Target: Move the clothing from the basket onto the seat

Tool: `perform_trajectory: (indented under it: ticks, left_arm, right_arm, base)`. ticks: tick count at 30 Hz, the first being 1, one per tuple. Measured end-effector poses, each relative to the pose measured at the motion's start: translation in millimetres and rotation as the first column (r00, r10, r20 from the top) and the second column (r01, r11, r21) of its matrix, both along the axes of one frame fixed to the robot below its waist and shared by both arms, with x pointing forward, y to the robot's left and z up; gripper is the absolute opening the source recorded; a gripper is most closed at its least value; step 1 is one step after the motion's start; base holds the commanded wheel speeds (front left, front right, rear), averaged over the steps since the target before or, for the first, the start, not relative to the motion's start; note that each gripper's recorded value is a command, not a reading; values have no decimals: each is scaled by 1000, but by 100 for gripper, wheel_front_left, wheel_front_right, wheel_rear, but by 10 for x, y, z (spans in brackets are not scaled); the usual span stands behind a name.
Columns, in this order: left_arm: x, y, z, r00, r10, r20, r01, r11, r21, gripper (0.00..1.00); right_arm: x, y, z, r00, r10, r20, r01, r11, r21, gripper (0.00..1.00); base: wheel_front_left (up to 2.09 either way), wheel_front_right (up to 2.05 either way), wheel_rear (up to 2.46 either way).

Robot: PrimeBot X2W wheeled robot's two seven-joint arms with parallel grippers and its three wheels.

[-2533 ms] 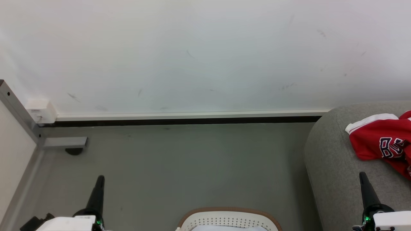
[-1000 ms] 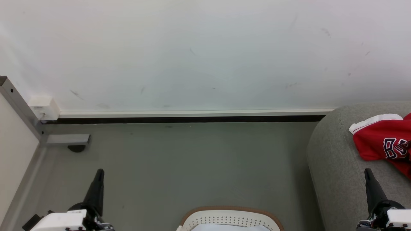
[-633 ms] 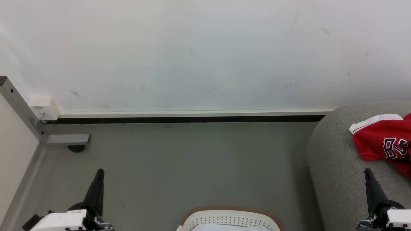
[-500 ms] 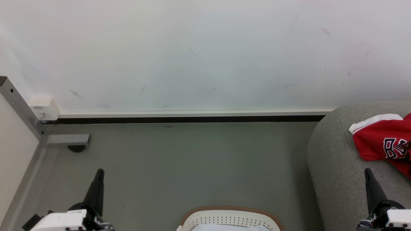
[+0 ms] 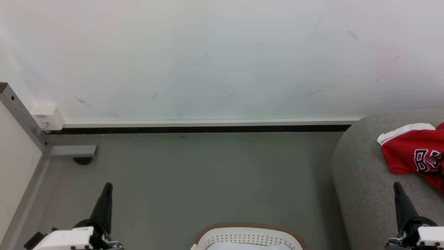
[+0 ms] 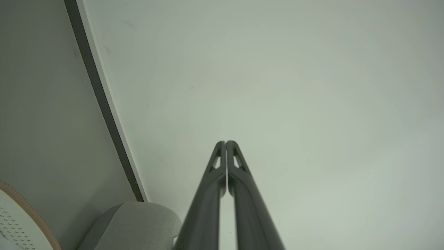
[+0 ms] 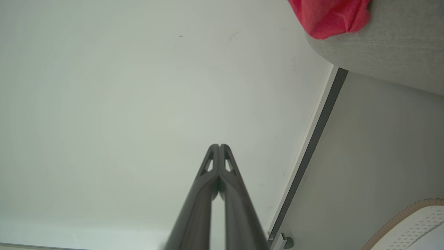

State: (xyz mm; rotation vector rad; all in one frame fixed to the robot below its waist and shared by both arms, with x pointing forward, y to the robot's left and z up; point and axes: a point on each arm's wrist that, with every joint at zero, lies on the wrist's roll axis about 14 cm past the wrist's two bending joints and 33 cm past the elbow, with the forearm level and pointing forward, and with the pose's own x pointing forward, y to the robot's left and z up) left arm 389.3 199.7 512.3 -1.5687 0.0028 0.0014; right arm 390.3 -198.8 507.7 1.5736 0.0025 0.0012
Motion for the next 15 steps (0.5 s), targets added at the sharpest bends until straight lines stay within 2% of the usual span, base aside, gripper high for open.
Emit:
perform_trajectory:
  ticks: [15]
  left_arm:
    - [0,0,0,1000,0,0,0,1000,0,0]
  right_arm:
    - [0,1,1,1000,1,0,-1,1000,-1,0]
  base:
    - [0,0,0]
